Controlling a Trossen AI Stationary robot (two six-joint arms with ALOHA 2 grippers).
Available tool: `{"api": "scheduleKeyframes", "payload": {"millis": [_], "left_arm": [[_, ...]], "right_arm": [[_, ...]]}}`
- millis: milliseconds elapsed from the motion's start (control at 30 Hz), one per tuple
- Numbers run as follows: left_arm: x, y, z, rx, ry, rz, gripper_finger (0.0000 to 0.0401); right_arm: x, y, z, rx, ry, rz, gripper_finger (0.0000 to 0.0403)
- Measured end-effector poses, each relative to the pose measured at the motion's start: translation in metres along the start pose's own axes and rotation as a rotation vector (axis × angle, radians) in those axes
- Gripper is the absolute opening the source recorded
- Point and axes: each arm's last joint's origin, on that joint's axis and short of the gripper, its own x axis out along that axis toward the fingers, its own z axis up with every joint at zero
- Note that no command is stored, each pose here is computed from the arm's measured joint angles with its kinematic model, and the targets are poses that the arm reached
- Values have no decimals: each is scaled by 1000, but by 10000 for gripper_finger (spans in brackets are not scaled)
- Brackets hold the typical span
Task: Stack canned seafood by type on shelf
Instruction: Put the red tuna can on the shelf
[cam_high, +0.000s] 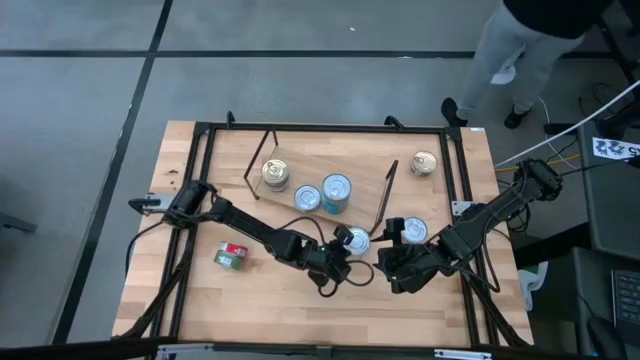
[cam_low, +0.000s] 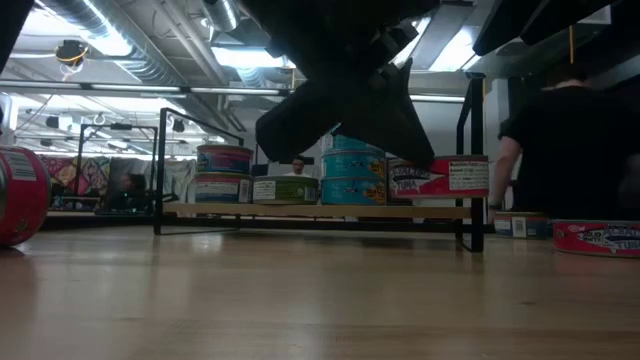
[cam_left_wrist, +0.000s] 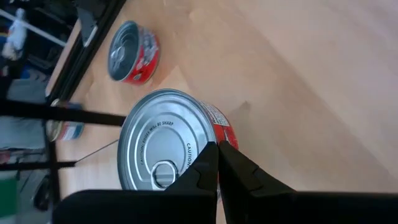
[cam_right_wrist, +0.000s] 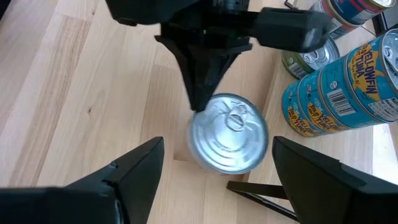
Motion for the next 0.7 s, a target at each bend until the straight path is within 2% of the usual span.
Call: {"api": "scheduleKeyframes", "payload": {"millis": [700], "left_arm": [[20,36,-27,-86,84,56,0]], "right_arm": [[0,0,0,0,0,0,300]]}}
